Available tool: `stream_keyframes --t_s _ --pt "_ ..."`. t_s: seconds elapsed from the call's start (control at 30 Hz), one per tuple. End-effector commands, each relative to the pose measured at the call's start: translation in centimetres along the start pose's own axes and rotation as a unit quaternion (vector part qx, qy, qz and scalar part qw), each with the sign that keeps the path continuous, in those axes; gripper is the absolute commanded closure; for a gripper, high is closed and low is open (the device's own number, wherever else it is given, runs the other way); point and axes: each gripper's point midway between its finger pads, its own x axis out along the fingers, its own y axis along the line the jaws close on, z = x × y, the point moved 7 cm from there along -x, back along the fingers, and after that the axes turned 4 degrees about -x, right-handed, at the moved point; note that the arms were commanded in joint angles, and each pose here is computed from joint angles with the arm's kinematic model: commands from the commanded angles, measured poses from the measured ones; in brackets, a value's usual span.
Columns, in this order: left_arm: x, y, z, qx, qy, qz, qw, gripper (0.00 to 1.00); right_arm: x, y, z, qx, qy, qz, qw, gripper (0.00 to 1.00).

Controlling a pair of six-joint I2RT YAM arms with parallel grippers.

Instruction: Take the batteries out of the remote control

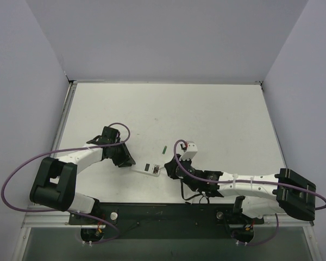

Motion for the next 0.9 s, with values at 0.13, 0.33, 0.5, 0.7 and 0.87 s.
stream_keyframes --t_s 0.13,0.33,0.5,0.7,0.87 --pt "1.7 1.7 -2.0 -0.006 0.039 0.045 0.998 0.66 0.1 -3.9 -3.6 0.003 0.046 -0.033 0.998 1.0" --pt "1.9 1.8 -2.2 -0.007 0.041 0.053 0.998 0.67 -0.3 -5.0 -3.8 0.045 0.022 -0.03 0.998 1.0" --pt "2.0 1.7 -2.2 -0.006 0.04 0.054 0.998 0.67 -0.4 -5.7 -4.1 0.058 0.02 -0.032 0.998 1.0" --pt "2.2 1.6 -2.3 -0.004 0.042 0.055 0.998 0.67 -0.6 -6.2 -4.2 0.082 0.01 -0.028 0.996 1.0" --pt "2.5 1.7 -2.4 -0.004 0.048 0.063 0.997 0.67 -0.6 -6.9 -4.2 0.115 0.004 -0.02 0.993 1.0"
